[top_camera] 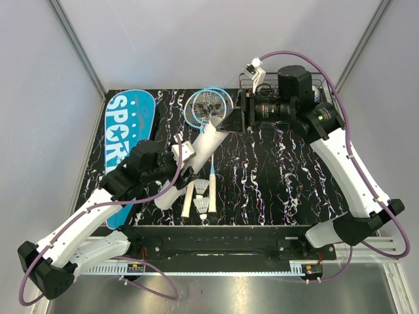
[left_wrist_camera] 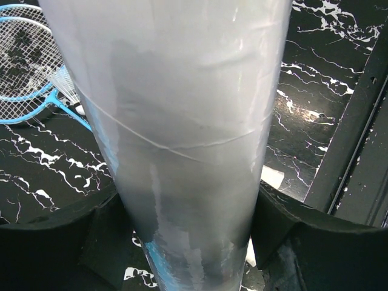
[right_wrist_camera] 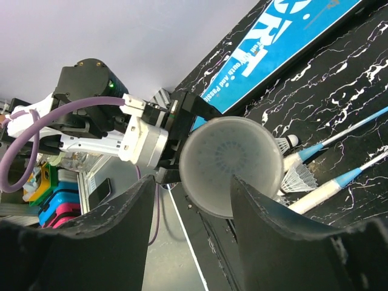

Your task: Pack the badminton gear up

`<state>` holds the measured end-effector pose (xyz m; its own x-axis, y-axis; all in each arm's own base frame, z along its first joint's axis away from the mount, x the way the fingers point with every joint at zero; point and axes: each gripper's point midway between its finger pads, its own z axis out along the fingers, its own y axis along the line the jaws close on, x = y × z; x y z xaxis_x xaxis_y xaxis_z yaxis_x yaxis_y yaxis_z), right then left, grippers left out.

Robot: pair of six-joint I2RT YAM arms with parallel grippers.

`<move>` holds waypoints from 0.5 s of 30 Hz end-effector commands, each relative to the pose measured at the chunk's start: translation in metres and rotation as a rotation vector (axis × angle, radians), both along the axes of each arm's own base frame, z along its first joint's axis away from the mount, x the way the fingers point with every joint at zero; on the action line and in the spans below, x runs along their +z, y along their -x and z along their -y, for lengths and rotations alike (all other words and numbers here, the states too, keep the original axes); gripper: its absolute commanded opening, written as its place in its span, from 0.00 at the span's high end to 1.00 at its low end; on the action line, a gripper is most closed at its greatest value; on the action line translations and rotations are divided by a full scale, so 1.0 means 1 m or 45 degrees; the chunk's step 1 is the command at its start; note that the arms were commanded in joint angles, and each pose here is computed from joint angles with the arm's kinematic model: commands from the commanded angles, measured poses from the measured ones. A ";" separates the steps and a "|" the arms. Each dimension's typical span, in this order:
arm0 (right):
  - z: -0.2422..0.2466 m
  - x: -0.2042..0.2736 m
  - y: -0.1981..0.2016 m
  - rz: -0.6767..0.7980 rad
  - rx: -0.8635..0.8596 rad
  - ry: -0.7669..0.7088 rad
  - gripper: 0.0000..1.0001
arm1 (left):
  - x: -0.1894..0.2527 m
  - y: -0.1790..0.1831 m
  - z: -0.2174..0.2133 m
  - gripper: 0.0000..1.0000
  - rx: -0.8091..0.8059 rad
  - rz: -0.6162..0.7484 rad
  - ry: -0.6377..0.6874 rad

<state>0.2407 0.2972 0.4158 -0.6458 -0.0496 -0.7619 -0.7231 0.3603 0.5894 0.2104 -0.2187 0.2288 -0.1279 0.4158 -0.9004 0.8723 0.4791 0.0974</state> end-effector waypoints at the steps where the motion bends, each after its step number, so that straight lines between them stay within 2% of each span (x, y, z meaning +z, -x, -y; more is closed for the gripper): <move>1: 0.001 0.025 0.015 0.094 0.026 -0.067 0.41 | 0.023 -0.009 0.010 0.65 -0.021 0.094 0.062; 15: -0.013 0.006 0.011 0.072 0.022 -0.009 0.44 | 0.024 -0.006 0.011 0.67 -0.036 0.080 0.069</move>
